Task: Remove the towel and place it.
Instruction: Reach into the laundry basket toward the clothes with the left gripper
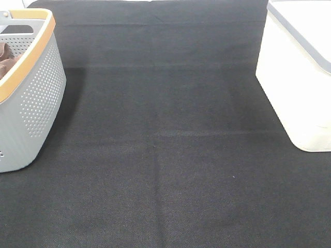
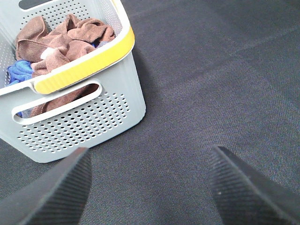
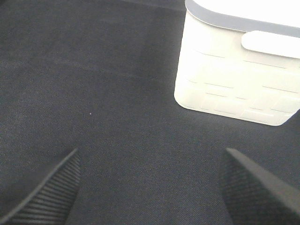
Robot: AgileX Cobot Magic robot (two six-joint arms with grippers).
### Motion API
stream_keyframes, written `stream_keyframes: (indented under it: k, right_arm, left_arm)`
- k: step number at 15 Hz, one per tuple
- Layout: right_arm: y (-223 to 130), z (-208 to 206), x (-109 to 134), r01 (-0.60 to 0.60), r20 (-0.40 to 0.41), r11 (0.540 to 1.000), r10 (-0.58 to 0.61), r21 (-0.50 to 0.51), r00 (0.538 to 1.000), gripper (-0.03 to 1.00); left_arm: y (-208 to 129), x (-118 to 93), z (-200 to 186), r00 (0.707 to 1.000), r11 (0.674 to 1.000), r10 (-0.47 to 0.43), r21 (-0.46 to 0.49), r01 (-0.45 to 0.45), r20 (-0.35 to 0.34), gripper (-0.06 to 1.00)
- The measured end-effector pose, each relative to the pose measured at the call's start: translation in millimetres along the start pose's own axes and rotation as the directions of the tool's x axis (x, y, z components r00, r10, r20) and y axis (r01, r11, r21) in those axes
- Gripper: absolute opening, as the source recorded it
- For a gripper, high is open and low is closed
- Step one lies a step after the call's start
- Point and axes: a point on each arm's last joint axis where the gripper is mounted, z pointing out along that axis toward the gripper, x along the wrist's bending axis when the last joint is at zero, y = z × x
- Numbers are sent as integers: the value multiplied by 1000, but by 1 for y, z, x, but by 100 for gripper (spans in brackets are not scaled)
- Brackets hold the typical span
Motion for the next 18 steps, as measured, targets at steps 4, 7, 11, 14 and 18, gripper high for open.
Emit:
stream_keyframes:
  k: [4,7,11,14,18]
  right_arm:
    - [0,0,0,0,0,1000,0,0,1000,77]
    - [0,0,0,0,0,1000,0,0,1000,77]
    - [0,0,0,0,0,1000,0,0,1000,77]
    - [0,0,0,0,0,1000,0,0,1000,77]
    - [0,0,0,0,0,1000,0,0,1000,77]
  left_arm:
    - [0,0,0,1000,1000,0,0,0,0,68]
    - [0,0,0,1000,1000,0,0,0,0,68]
    - [0,0,0,1000,1000,0,0,0,0,68]
    - [0,0,0,1000,1000,0,0,0,0,68]
    - [0,0,0,1000,1000,0,0,0,0,68]
